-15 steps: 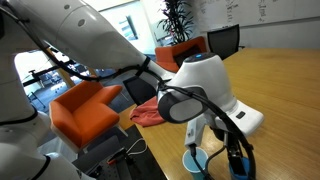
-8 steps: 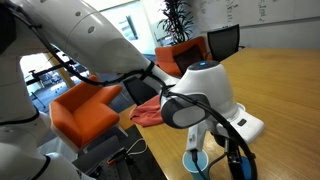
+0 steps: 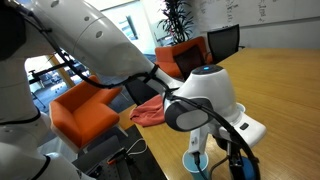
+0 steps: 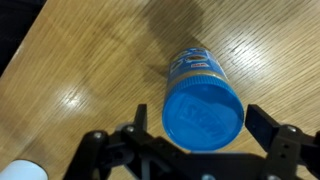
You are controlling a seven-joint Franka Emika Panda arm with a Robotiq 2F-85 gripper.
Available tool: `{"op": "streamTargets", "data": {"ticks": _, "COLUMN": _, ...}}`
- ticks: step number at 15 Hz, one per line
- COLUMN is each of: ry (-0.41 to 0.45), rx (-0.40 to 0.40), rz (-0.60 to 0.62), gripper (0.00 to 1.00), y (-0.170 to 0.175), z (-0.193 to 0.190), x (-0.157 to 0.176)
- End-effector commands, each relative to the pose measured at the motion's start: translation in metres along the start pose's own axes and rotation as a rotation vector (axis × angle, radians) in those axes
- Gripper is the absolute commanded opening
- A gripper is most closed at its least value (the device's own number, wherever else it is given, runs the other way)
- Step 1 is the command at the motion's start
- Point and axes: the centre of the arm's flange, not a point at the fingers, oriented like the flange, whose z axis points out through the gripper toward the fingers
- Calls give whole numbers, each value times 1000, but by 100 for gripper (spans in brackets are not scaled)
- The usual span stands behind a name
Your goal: Put the blue lid on the table
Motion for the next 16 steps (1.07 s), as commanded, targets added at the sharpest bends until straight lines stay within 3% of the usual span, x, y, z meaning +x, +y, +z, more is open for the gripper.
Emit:
{"op": "streamTargets", "data": {"ticks": 1, "ry": 19, "rx": 15, "rz": -6, "gripper": 100, "y": 2, "z": 4, "x": 6}}
{"op": "streamTargets", "data": {"ticks": 7, "ry": 15, "rx": 10, "rz": -3, "gripper": 99, "y": 2, "z": 9, "x": 5}}
{"op": "streamTargets", "data": {"ticks": 8, "ry": 17, "rx": 12, "rz": -4, "gripper": 74, "y": 2, "z": 10, "x": 5}}
{"op": "streamTargets", "data": {"ticks": 9, "ry": 17, "rx": 11, "rz": -4, "gripper": 74, "y": 2, "z": 10, "x": 5}}
{"op": "streamTargets", "data": {"ticks": 12, "ry": 20, "rx": 9, "rz": -2, "gripper": 55, "y": 1, "z": 11, "x": 5}}
{"op": "streamTargets", "data": {"ticks": 16, "ry": 24, "rx": 9, "rz": -4, "gripper": 54, "y": 0, "z": 3, "x": 3}}
